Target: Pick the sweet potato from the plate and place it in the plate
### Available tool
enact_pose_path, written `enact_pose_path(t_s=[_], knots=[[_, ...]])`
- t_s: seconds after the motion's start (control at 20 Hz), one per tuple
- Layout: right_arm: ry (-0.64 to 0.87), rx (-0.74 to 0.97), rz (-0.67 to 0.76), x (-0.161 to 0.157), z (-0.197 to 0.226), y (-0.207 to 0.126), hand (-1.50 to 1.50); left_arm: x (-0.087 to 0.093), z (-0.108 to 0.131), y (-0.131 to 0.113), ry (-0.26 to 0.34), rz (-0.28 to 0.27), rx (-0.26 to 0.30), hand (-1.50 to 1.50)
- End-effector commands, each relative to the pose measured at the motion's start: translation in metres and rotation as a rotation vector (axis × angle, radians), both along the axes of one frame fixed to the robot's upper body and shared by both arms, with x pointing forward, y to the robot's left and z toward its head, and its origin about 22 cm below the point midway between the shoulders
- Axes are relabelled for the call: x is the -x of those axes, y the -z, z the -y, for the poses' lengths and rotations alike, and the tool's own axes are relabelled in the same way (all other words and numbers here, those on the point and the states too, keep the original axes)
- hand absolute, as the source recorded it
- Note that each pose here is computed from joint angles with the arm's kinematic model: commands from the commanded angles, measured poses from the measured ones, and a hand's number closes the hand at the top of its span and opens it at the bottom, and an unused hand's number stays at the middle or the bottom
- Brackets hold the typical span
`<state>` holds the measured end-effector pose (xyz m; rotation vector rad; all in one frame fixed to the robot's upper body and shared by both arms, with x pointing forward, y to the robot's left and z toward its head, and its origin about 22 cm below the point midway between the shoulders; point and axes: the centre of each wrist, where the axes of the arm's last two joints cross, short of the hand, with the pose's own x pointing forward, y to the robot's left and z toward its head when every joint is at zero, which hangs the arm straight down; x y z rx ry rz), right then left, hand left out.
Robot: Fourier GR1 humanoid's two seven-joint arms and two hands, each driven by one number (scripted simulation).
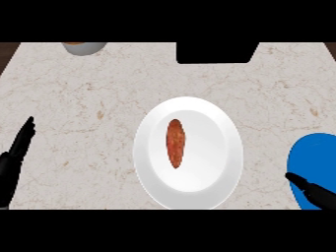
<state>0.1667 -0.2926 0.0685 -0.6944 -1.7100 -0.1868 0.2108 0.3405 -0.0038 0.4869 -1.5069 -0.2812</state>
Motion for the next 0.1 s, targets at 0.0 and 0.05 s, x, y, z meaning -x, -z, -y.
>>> enact_pose_path(t_s=[0.0,0.05], knots=[[-0.002,-0.008,-0.009,0.031,0.034,0.023,-1.5,0.009,-0.017,0.004,0.013,-0.003,0.014,0.0],[0.012,-0.036,0.022,0.014,0.045,0.022,-1.5,0.01,-0.007,0.007,0.01,0.004,0.006,0.0]])
